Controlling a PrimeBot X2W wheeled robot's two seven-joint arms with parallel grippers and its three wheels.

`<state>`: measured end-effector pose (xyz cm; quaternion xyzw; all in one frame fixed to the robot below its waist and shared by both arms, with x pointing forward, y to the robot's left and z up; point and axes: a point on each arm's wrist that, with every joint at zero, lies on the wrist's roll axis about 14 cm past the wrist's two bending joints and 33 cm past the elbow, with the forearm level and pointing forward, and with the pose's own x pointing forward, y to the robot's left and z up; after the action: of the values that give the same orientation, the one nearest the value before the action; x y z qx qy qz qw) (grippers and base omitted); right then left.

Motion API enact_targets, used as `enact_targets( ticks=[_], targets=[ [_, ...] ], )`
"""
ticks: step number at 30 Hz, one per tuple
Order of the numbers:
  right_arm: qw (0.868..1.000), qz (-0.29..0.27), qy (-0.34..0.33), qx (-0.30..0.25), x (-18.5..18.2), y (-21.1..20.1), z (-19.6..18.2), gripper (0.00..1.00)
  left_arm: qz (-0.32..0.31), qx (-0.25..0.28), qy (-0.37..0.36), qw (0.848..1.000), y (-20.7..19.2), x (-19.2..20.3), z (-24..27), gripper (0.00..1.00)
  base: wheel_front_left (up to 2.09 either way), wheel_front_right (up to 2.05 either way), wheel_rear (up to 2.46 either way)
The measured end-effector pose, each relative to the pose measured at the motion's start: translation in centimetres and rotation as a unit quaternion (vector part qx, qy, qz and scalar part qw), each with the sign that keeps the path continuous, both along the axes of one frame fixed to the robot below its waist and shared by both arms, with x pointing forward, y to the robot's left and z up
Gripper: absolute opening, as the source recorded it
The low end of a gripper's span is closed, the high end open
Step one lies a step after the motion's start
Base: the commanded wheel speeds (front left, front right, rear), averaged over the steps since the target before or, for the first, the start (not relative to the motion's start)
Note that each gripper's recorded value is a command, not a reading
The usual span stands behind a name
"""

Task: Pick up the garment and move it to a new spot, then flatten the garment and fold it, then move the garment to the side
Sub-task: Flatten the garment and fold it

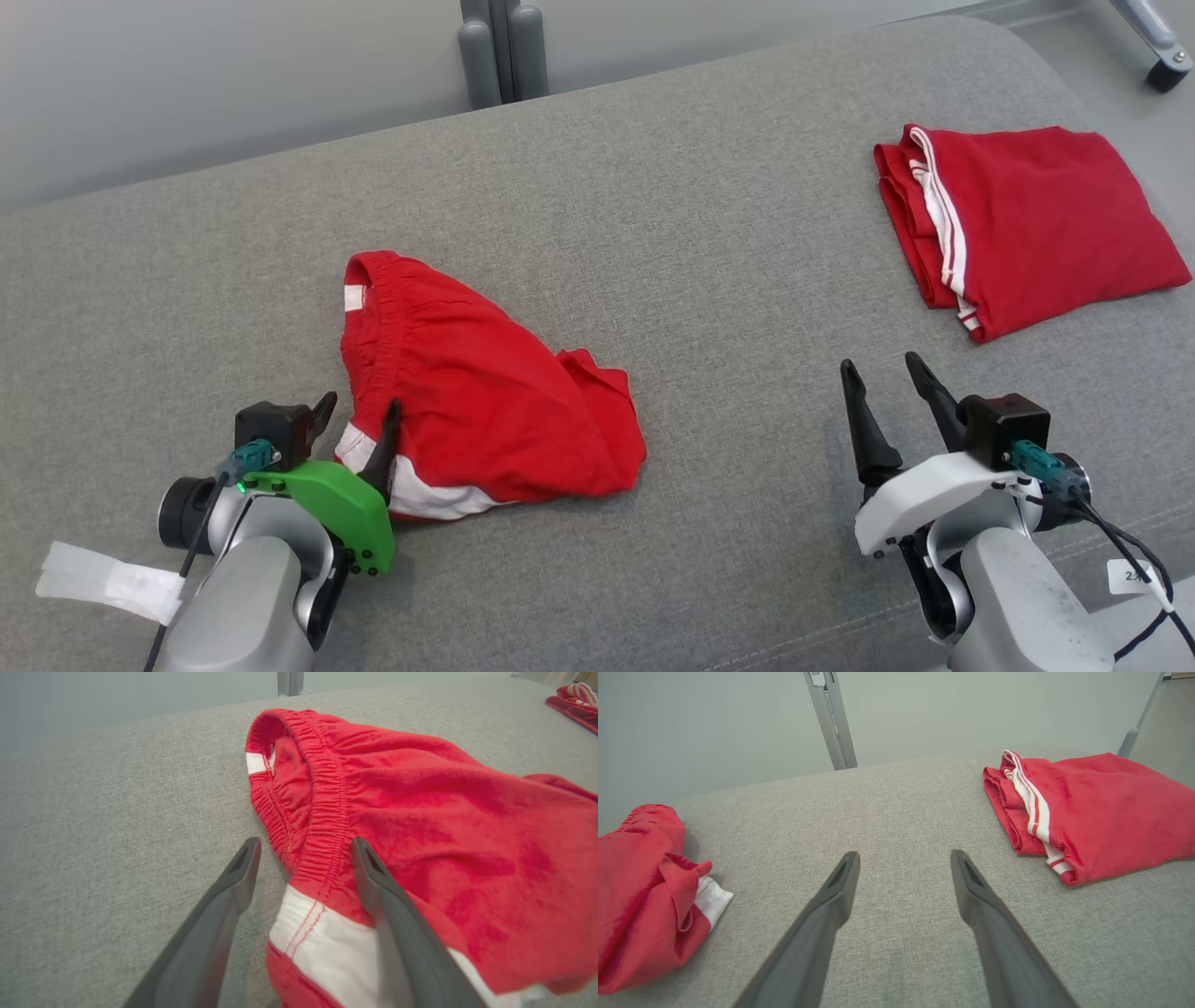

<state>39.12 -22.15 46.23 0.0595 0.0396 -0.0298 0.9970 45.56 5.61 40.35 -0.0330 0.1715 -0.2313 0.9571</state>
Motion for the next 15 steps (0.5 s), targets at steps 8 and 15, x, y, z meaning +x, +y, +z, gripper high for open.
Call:
enact_targets(
  ticks=[8, 15],
  targets=[
    [1.000, 0.003, 0.000, 0.000, 0.5, 0.2, 0.0, 1.00, -0.027, -0.009, 0.034, 0.999, -1.6, -1.2, -1.1, 0.04, 0.00, 0.00, 0.00],
    [1.000, 0.007, -0.001, 0.001, 0.8, 0.4, 0.0, 1.00, -0.028, -0.019, 0.024, 0.999, -1.1, -1.1, -0.6, 0.00, 0.00, 0.00, 0.00]
  ],
)
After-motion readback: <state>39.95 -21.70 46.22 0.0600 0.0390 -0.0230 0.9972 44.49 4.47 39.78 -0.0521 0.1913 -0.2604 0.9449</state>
